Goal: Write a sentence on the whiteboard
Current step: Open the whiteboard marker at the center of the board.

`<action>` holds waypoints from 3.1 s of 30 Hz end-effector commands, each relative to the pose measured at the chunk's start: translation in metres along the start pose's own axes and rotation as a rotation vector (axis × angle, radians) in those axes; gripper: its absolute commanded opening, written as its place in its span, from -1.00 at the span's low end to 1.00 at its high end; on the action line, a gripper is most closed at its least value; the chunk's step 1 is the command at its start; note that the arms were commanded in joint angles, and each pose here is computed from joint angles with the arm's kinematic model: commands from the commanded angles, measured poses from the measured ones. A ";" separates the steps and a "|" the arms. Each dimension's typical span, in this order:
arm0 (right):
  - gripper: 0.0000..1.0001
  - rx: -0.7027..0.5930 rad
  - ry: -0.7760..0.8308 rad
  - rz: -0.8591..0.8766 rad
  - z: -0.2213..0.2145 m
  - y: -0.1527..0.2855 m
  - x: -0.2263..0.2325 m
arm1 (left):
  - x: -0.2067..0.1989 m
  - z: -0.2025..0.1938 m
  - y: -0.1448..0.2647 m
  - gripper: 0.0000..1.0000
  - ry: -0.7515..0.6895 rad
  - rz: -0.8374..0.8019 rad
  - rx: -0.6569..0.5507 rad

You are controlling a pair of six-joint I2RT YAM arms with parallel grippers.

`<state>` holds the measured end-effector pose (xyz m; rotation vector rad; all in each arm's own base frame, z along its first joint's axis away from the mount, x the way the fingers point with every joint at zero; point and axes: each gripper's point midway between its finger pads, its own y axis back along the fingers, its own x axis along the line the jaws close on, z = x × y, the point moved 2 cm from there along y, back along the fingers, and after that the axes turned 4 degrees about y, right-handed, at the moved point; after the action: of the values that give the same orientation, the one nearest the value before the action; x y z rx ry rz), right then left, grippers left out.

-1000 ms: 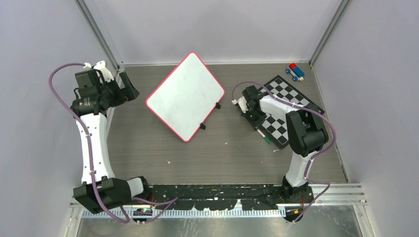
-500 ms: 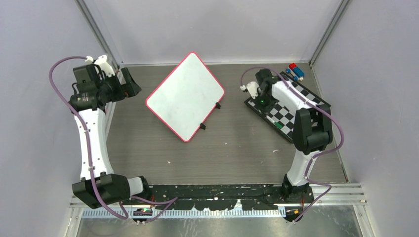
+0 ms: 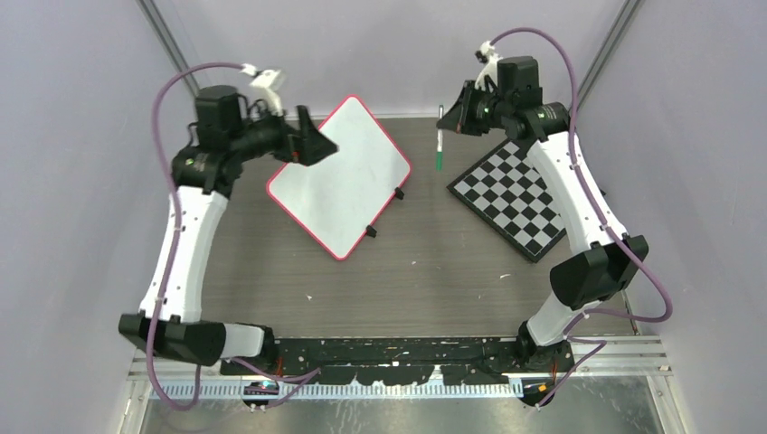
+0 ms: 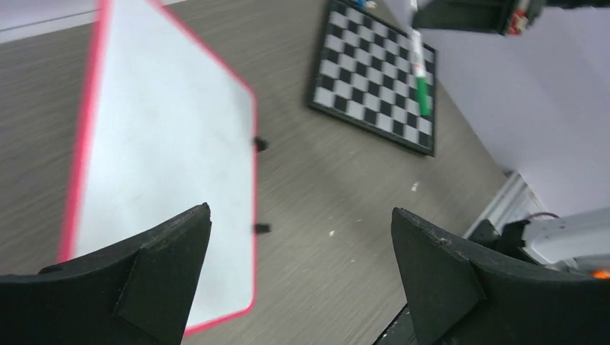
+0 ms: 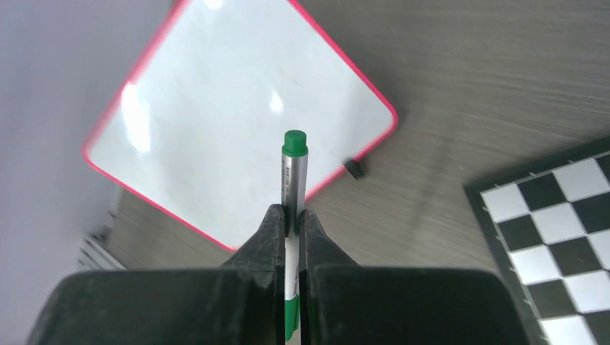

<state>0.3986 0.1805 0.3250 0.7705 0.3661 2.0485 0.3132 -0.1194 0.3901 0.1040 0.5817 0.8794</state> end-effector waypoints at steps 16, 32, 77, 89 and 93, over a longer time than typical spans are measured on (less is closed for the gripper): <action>-0.99 -0.178 -0.468 0.012 0.029 -0.002 0.057 | -0.122 -0.047 -0.150 0.53 -0.063 -0.268 0.157; -0.29 -0.113 -0.278 0.189 0.013 0.022 0.077 | -0.115 -0.069 -0.126 -1.00 -0.133 -0.358 0.240; -0.22 0.472 0.070 0.822 -0.117 0.112 0.151 | -0.168 -0.142 -0.040 -1.00 -0.207 -0.920 0.613; -0.99 0.454 0.063 0.758 -0.111 0.106 0.147 | -0.168 -0.135 -0.039 -0.22 -0.217 -0.887 0.575; -1.00 0.368 -0.004 0.716 -0.093 0.097 0.137 | -0.160 -0.124 -0.042 -0.02 -0.199 -0.846 0.481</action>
<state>0.2006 0.2452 0.3377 1.3299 0.6871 2.6974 0.1917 -0.2902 0.3200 0.4498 0.6470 -0.1624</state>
